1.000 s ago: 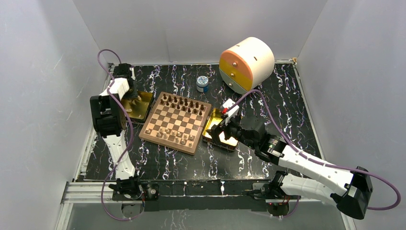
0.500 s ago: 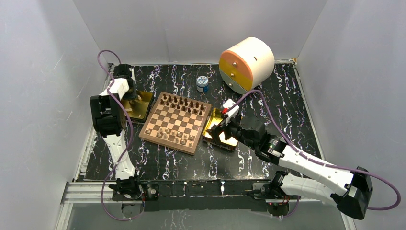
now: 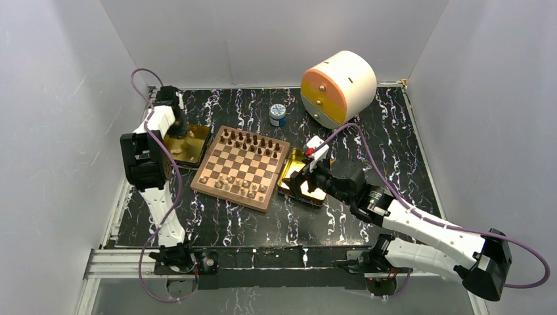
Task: Set up the chess pieces on the board
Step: Pick up the chess piece from the storage box, then place the chess piece on the chessboard.
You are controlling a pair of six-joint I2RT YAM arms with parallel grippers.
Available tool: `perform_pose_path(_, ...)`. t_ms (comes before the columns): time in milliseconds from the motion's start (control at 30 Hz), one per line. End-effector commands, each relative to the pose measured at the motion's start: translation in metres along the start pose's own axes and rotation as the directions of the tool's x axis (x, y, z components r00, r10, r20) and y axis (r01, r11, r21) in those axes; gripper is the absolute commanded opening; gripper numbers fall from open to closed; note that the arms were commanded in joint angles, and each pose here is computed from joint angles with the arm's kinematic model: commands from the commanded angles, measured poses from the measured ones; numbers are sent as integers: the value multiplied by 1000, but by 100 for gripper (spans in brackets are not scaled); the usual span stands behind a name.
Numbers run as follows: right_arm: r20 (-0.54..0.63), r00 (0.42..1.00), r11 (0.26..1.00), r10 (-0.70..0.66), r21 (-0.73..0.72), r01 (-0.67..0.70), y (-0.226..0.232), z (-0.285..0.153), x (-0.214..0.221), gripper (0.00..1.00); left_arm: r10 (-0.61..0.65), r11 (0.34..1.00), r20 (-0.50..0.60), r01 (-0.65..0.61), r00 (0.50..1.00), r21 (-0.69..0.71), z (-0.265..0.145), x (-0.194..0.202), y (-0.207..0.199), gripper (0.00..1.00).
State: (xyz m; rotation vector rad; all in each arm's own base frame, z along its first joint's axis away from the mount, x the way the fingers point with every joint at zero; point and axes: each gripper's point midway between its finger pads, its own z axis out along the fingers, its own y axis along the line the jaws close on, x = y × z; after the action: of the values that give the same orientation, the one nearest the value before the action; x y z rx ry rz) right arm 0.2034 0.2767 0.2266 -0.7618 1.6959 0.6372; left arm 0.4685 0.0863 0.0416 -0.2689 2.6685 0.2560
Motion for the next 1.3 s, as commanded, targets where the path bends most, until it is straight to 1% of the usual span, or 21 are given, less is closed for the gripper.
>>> perform_pose_path(0, 82, 996, 998, 47, -35, -44, 8, -3, -26, 99, -30, 999, 71, 27, 997, 44, -45, -15, 1, 13)
perform_pose_path(267, 99, 992, 996, 77, -45, -73, 10, -9, -34, 99, -51, 995, 82, 44, 995, 87, -61, -14, -4, 12)
perform_pose_path(533, 74, 993, 995, 94, -47, -90, 12, -8, -29, 99, -61, 980, 106, 40, 993, 193, -76, -12, -21, 11)
perform_pose_path(633, 82, 991, 993, 105, -56, -101, 13, -9, -32, 99, -60, 967, 101, 33, 993, 251, -74, -10, -34, 11)
perform_pose_path(967, 91, 990, 994, 106, -41, -103, 10, -12, -31, 99, -33, 942, 66, 9, 997, 334, -65, 5, -60, 10)
perform_pose_path(1267, 90, 992, 995, 93, -35, -90, 9, -10, -31, 99, 5, 935, 40, -18, 999, 353, -58, 20, -83, 9)
